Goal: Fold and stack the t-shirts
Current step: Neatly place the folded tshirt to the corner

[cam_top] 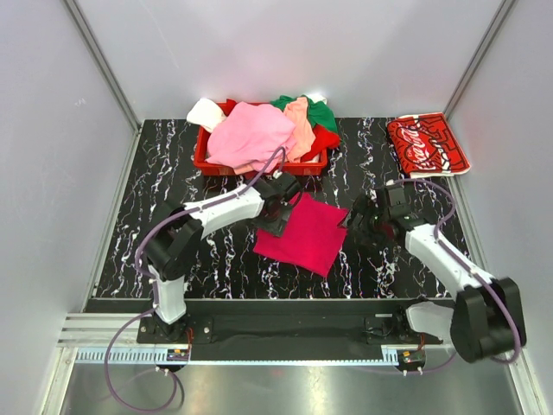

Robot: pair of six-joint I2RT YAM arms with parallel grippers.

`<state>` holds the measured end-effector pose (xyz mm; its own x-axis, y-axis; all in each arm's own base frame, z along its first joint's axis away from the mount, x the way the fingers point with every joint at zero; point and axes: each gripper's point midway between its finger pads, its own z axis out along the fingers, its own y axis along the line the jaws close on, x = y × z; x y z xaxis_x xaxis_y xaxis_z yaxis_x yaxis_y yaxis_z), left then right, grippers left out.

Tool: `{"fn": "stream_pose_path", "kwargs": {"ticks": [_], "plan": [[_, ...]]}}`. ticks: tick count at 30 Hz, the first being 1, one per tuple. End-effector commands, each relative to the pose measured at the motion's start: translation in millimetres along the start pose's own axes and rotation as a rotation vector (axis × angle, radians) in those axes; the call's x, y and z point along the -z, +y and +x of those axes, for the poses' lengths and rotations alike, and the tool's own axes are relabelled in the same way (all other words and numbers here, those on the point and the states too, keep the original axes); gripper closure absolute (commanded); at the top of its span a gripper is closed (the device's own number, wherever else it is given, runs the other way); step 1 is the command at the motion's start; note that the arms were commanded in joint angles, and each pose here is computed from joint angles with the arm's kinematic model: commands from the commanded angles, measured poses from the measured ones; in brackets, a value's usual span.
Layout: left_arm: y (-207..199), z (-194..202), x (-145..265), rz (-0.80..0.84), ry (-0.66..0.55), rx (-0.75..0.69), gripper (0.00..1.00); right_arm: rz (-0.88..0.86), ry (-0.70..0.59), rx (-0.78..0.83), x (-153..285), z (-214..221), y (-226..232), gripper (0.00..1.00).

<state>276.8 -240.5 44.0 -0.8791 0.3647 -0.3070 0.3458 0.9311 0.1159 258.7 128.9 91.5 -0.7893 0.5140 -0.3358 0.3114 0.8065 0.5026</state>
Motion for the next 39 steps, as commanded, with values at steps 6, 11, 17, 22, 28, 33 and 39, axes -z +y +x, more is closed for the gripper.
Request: {"fn": "stream_pose_path", "kwargs": {"ticks": [6, 11, 17, 22, 28, 33, 39], "plan": [[22.6, -29.8, 62.9, -0.041, -0.089, -0.006, 0.34, -0.011, 0.092, -0.053, -69.6, 9.3, -14.2, 0.00], [30.8, -29.9, 96.1, -0.020, -0.147, 0.017, 0.34, -0.007, 0.116, -0.103, -102.8, 14.7, -21.8, 0.01], [47.2, -14.8, 134.6, -0.001, -0.212, 0.065, 0.34, -0.041, 0.166, -0.218, -134.6, 44.7, -37.4, 0.30], [56.8, 3.0, 159.2, 0.045, -0.264, 0.111, 0.33, -0.127, 0.152, -0.225, -138.1, 60.4, -33.6, 0.75], [69.1, 28.5, 170.0, 0.124, -0.293, 0.162, 0.32, -0.379, 0.126, -0.190, -134.3, 50.4, 8.6, 1.00], [96.6, 40.4, 184.6, 0.121, -0.370, 0.211, 0.32, -0.370, 0.116, -0.079, -114.8, 38.9, 19.2, 1.00], [103.6, 45.1, 189.5, 0.163, -0.460, 0.219, 0.32, -0.104, -0.055, 0.208, -50.4, -26.7, 19.8, 1.00]]}}
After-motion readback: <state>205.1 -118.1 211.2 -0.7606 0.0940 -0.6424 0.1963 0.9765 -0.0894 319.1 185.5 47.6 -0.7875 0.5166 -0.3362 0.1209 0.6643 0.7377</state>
